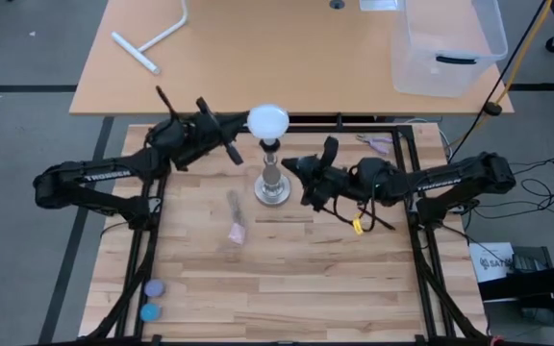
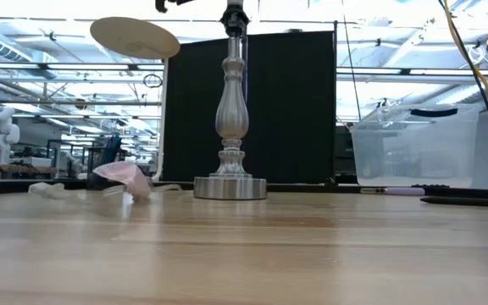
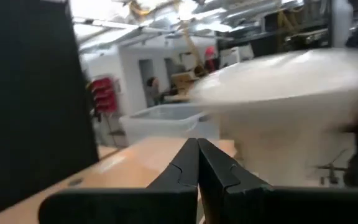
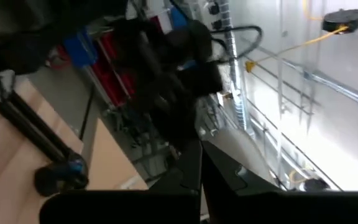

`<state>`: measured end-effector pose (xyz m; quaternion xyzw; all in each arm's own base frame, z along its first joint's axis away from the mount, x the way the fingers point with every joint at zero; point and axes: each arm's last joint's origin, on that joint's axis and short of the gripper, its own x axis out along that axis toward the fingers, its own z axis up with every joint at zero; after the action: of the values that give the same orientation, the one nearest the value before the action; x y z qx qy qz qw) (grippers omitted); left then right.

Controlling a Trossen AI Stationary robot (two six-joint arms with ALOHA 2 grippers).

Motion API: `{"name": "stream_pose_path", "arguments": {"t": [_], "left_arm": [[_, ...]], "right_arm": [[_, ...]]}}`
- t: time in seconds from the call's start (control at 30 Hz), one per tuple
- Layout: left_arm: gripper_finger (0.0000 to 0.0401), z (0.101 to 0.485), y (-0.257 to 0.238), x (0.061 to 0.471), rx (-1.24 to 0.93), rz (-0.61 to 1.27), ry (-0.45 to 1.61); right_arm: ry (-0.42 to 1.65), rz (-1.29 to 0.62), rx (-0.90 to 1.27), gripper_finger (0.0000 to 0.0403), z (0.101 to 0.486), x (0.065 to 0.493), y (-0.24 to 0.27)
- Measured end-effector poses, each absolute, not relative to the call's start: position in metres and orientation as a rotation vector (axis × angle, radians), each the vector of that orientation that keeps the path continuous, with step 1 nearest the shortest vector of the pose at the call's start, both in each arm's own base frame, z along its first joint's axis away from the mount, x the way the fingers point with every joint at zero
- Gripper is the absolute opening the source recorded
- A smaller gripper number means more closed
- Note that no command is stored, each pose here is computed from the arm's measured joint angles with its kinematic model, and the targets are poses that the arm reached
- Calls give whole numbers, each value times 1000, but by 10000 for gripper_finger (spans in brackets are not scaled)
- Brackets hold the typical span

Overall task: Screw lightbulb
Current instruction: Insert the lightbulb into the lamp

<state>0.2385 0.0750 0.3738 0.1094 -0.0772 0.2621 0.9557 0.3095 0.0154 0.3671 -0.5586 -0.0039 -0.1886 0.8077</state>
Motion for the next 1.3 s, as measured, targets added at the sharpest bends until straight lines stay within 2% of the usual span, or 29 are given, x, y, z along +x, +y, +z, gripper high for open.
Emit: {"name": "stream_pose_path", "arguments": {"t": [0.33,0.57,0.73,1.3], "left_arm": [[0,393,61,221,302,509,-259],[0,400,39,218,377,341,-311],[0,391,41,226,382,306,-251],[0,386,67,225,288,397,-208]], "right_arm": [[114,-548,-1155,0,358,317,-18],[39,-676,-1120,0,369,312,-45],[-11,-708,-1123,0,377,309,-55],[-9,-606,-1165,0,385,315,-41]]}}
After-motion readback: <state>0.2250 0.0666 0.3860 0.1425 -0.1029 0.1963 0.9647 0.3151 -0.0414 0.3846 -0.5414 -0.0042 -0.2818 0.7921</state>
